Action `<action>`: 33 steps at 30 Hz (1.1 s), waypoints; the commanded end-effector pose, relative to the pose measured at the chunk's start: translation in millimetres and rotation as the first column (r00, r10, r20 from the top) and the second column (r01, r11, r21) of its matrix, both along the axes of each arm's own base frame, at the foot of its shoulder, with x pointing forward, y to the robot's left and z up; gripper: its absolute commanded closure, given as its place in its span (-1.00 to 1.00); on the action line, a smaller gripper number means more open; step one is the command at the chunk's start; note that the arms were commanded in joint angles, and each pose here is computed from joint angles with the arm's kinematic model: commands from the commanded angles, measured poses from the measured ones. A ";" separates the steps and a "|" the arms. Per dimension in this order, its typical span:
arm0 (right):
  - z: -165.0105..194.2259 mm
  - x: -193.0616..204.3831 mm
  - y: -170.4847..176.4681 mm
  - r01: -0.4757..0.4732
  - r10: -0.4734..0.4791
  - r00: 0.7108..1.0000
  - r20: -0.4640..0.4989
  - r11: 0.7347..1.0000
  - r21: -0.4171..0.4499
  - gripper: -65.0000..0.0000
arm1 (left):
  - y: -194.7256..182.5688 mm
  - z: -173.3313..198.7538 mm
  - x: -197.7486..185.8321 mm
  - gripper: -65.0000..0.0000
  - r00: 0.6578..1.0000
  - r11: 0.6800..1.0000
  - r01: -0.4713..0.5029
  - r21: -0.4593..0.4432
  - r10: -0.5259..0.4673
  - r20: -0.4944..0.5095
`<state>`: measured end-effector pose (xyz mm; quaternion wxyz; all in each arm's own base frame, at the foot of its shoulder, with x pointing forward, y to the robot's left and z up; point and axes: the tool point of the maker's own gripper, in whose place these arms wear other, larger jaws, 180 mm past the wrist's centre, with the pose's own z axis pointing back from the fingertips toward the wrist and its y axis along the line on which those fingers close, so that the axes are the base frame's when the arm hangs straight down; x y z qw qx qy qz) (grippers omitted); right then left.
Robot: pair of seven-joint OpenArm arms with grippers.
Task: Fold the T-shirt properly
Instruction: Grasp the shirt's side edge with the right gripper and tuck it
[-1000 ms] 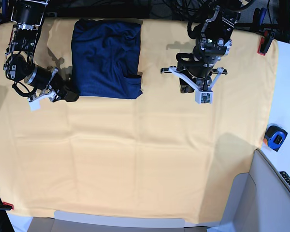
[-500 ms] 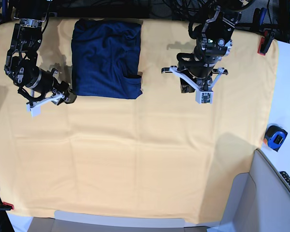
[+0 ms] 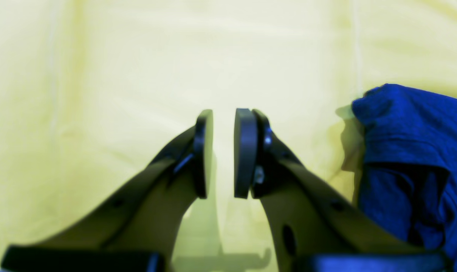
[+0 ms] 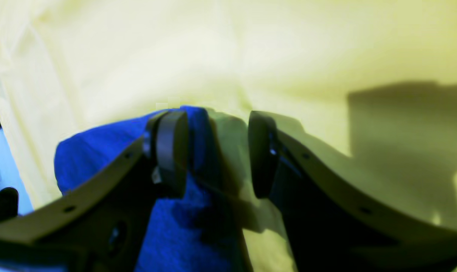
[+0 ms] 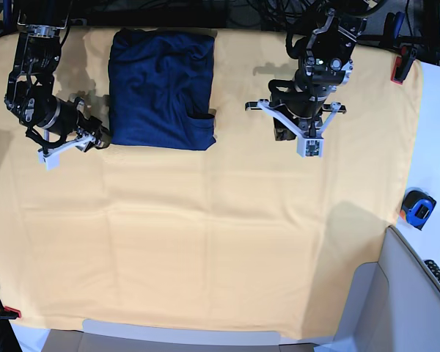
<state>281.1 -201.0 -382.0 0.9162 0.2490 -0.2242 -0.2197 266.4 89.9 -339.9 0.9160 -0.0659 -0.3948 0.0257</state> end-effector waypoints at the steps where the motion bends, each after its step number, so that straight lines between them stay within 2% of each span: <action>1: 5.7 6.7 -3.9 0.004 -0.004 1.000 0.022 1.000 0.001 0.21 | 0.7 9.7 6.0 0.67 0.999 1.000 0.000 0.002 0.000 0.041; 9: -7.1 0.5 27.5 -0.122 0.122 0.992 0.013 0.992 0.016 0.21 | 0.2 9.6 5.8 0.67 0.999 1.000 0.001 0.001 -0.002 0.041; 22: -11.6 -2.6 66.7 -0.187 0.186 0.982 0.014 0.980 0.072 0.21 | 0.2 9.2 5.3 0.67 0.999 1.000 0.001 0.001 -0.002 0.039; 33: -14.3 -5.5 78.7 -0.210 0.210 0.978 0.008 0.974 0.088 0.22 | 0.2 9.2 5.3 0.67 0.999 1.000 0.001 0.001 -0.002 0.039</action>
